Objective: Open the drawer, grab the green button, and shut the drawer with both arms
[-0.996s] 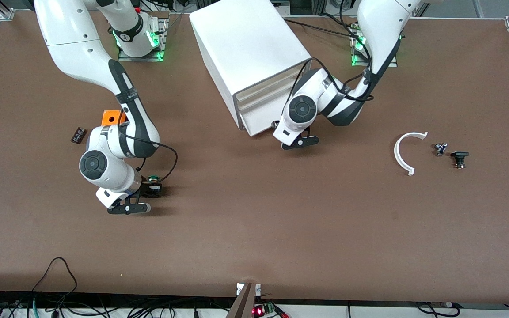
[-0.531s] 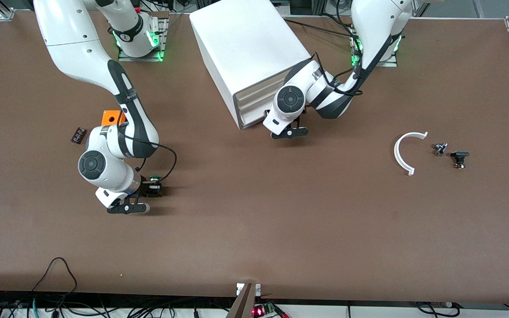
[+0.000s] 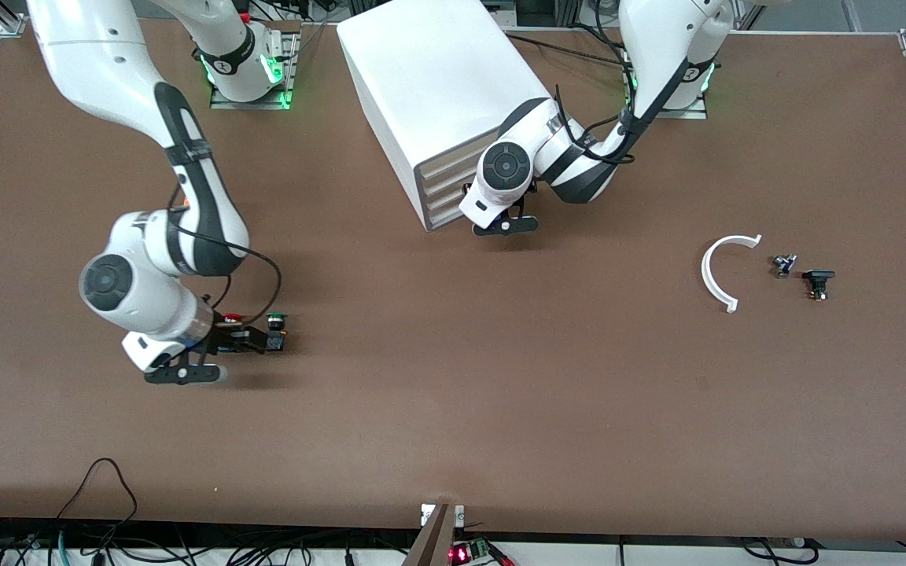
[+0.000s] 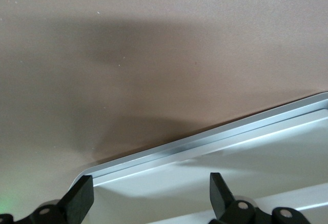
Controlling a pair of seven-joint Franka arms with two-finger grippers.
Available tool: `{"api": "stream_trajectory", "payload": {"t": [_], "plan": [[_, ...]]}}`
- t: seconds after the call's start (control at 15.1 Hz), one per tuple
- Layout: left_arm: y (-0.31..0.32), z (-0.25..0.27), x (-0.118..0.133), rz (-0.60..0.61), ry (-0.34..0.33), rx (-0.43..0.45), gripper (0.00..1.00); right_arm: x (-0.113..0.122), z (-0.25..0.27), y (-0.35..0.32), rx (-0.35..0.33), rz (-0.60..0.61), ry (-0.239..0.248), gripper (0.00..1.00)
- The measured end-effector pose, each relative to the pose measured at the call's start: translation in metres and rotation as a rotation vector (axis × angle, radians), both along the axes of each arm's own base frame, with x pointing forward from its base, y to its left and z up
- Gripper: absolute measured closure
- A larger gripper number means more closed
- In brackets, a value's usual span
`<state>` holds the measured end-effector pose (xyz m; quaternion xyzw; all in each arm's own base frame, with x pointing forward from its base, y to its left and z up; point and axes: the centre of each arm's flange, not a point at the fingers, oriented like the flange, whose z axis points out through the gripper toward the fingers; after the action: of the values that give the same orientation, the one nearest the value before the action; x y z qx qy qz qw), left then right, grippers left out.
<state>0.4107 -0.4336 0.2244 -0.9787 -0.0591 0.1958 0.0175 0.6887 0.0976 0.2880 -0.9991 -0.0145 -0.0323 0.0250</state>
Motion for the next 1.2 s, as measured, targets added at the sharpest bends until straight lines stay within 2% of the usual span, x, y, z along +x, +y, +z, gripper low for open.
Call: {"api": "stream_trajectory", "payload": {"t": [0.33,0.66,0.8,0.93,1.06,1.2], "plan": [[0.0,0.0,-0.001,0.0,0.001,-0.001,0.0,-0.011,0.068,-0.052,-0.025,-0.016,0.039,0.0],[0.005,0.014,0.007,0.004,0.016,0.01,0.0,-0.039,0.127,-0.071,-0.011,-0.032,0.036,0.0],[0.019,0.043,0.031,0.021,0.018,0.013,0.0,-0.054,0.16,-0.074,0.008,-0.037,0.055,0.0],[0.045,0.081,0.069,0.029,-0.006,-0.004,0.0,-0.071,0.2,-0.073,0.02,-0.05,0.078,0.0],[0.08,0.121,0.109,-0.002,-0.062,-0.014,0.0,-0.086,0.237,-0.072,0.016,-0.074,0.118,0.0],[0.111,0.155,0.143,-0.065,-0.13,-0.024,0.0,-0.097,0.27,-0.073,0.007,-0.084,0.116,0.0]]}}
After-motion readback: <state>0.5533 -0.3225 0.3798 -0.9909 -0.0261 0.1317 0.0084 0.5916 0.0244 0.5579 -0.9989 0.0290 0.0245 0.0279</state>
